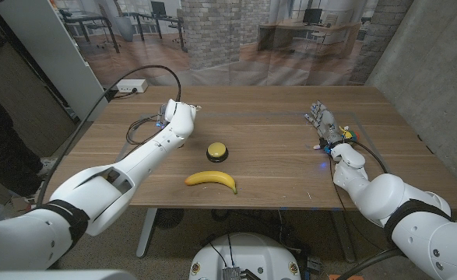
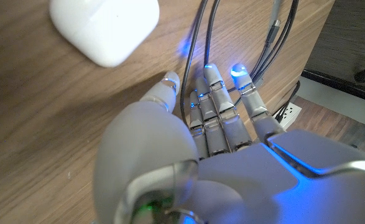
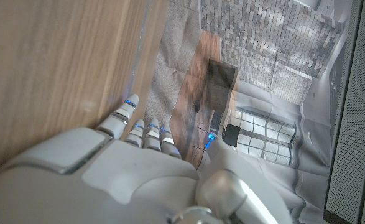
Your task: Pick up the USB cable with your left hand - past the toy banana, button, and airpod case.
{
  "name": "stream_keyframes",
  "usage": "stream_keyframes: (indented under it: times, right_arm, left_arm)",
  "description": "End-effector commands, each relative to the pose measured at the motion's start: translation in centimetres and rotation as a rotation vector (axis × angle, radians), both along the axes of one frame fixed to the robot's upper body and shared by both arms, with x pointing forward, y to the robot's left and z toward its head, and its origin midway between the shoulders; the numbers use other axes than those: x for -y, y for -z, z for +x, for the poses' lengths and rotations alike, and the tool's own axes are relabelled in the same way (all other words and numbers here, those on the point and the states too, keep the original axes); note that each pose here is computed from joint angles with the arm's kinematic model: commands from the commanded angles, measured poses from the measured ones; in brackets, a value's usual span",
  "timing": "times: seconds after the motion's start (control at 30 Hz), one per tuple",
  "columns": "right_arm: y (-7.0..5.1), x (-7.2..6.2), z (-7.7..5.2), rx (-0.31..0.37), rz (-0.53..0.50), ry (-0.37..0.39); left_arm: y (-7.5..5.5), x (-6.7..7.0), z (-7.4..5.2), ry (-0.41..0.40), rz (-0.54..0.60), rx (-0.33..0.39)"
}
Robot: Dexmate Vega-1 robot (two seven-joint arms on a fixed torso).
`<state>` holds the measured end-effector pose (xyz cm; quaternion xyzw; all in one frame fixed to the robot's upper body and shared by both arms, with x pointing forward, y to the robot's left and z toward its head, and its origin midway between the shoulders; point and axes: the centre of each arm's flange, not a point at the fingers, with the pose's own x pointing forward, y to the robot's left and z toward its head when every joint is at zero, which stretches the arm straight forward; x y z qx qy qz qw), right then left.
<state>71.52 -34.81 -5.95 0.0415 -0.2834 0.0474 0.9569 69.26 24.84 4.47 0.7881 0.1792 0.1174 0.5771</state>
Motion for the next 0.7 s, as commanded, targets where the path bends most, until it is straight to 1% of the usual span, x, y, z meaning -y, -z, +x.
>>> stream_keyframes:
  times: [0.03,0.37,0.43,0.7]
  right_arm:
    - [-0.41,0.29,-0.04,0.007,-0.008,0.015]
    - [-0.47,0.61,-0.28,0.019,-0.015,0.029]
    - [-0.46,0.57,-0.31,0.021,-0.016,0.029]
    - [-0.54,0.14,-0.29,0.024,-0.025,0.019]
  left_arm:
    - [2.21,-0.07,-0.63,0.041,0.070,0.129]
    - [2.14,0.11,-0.80,0.057,0.073,0.189]
    - [2.06,0.10,-0.88,0.059,0.081,0.197]
    - [1.72,-0.05,-1.57,0.085,0.076,0.267]
